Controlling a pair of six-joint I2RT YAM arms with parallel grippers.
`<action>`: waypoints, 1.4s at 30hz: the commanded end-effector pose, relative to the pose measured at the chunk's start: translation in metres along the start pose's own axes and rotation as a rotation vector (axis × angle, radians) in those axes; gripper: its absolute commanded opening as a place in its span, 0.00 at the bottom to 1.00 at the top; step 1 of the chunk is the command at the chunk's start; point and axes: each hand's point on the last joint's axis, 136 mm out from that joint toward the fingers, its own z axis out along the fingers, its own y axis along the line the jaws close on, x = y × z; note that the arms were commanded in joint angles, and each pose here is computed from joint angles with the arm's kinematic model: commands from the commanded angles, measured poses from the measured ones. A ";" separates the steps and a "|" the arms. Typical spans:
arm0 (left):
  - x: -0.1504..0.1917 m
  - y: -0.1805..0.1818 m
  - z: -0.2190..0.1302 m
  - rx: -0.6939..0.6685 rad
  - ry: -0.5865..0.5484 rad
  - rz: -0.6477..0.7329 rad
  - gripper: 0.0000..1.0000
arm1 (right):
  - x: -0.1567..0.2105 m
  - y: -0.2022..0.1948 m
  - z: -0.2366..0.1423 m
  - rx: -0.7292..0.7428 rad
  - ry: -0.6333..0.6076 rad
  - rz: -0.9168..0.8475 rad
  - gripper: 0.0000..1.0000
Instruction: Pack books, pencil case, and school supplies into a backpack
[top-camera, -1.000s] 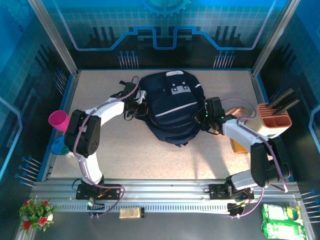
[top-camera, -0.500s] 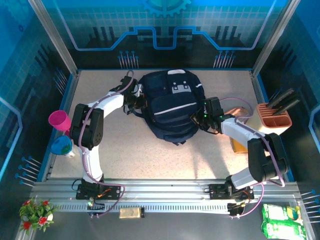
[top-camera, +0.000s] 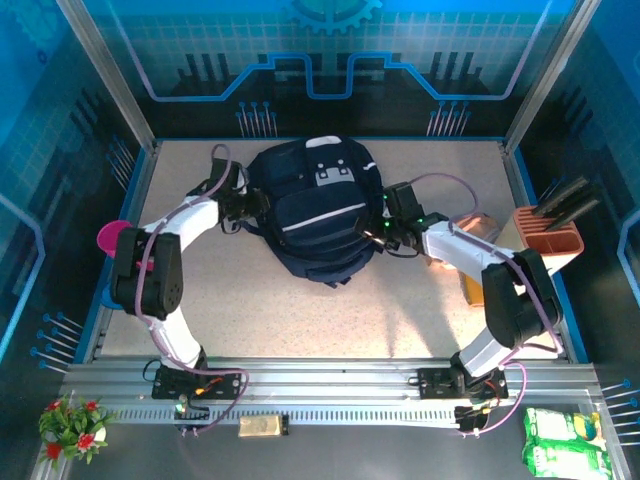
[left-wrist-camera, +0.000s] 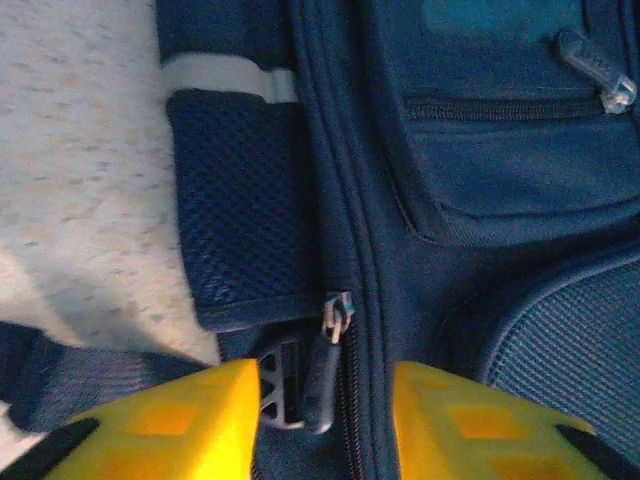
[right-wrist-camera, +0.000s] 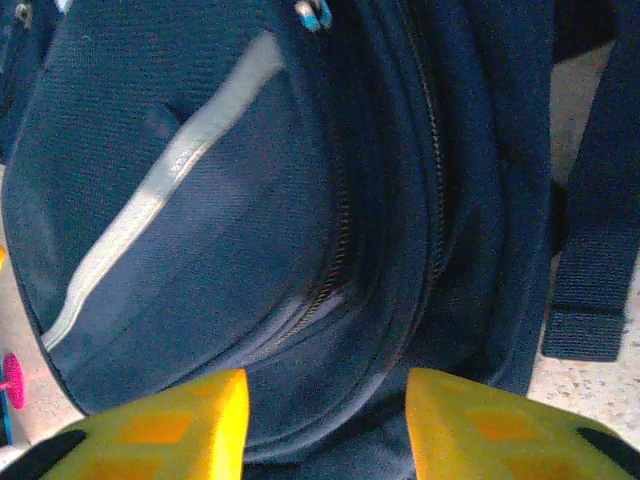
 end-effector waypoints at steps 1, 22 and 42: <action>-0.005 0.004 -0.030 -0.037 -0.052 -0.005 0.53 | -0.012 -0.013 -0.031 0.117 -0.085 -0.113 0.55; 0.006 -0.021 -0.118 0.065 -0.120 0.075 0.99 | -0.071 -0.166 -0.062 0.701 -0.162 -0.039 0.70; 0.008 -0.025 -0.119 0.090 -0.114 0.081 0.99 | -0.007 -0.141 0.011 0.485 0.245 -0.289 0.59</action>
